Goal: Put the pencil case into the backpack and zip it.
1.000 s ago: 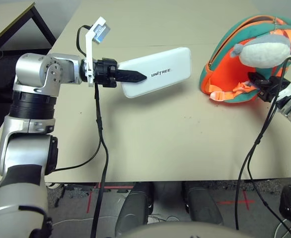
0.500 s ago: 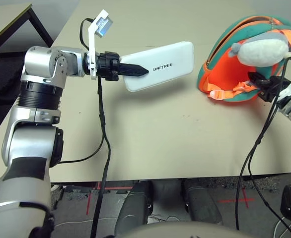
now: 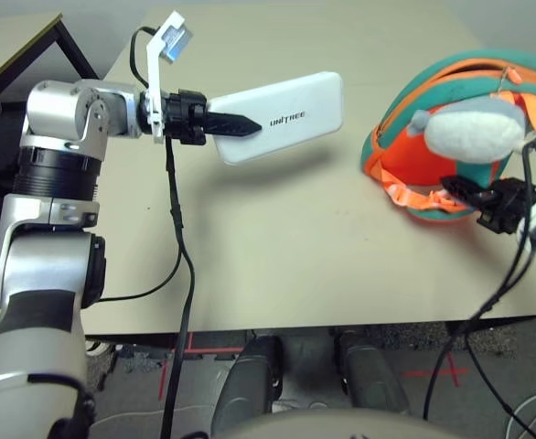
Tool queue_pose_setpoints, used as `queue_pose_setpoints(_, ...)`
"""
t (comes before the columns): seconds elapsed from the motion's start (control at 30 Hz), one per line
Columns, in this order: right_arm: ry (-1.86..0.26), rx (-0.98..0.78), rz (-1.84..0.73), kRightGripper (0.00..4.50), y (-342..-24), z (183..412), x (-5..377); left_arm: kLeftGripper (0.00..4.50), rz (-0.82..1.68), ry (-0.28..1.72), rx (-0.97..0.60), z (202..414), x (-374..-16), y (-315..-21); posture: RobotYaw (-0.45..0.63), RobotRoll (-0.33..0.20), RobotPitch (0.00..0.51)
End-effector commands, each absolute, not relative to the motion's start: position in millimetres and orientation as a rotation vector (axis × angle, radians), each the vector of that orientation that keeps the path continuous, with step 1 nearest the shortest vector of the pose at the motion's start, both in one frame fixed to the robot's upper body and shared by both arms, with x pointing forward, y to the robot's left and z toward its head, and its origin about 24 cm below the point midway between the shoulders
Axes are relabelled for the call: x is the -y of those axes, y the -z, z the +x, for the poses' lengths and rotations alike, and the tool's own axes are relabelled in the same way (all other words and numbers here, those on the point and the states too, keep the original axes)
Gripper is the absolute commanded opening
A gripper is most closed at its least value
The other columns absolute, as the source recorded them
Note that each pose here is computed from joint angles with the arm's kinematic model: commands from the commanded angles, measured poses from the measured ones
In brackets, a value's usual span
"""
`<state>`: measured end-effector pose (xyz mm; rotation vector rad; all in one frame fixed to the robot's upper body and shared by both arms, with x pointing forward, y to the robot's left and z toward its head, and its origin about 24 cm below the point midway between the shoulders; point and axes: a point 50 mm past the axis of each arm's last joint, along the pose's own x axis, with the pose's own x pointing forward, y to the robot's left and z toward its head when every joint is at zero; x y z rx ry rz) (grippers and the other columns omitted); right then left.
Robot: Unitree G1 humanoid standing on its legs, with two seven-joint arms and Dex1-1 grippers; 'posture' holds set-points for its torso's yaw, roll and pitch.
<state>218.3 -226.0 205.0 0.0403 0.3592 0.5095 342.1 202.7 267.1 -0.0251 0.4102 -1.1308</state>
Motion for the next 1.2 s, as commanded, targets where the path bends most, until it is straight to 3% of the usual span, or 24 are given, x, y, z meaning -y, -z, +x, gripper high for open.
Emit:
queue_pose_setpoints(0.03, -0.649, -0.403, 0.004, 0.17, -208, 207, 211, 1.42, 0.008, 1.136, -0.380, 344, -203, -274, -0.17, 0.000, 0.129)
queue_pose_setpoints(0.4, -0.778, -0.508, -0.074, 0.17, -211, 168, 210, 1.42, -0.022, 1.161, -0.374, 347, -197, -264, -0.23, 0.000, 0.122)
queue_pose_setpoints(0.67, -0.681, -0.606, -0.011, 0.17, -221, 136, 212, 1.42, -0.026, 1.188, -0.377, 349, -191, -262, -0.27, 0.000, 0.128)
queue_pose_setpoints(0.9, -0.583, -0.545, 0.021, 0.17, -209, 156, 213, 1.42, 0.037, 1.216, -0.338, 351, -186, -274, -0.26, 0.000, 0.125)
queue_pose_setpoints(1.2, -0.558, -0.501, 0.016, 0.17, -187, 174, 215, 1.42, 0.219, 1.294, -0.293, 323, -187, -319, -0.20, 0.000, 0.143)
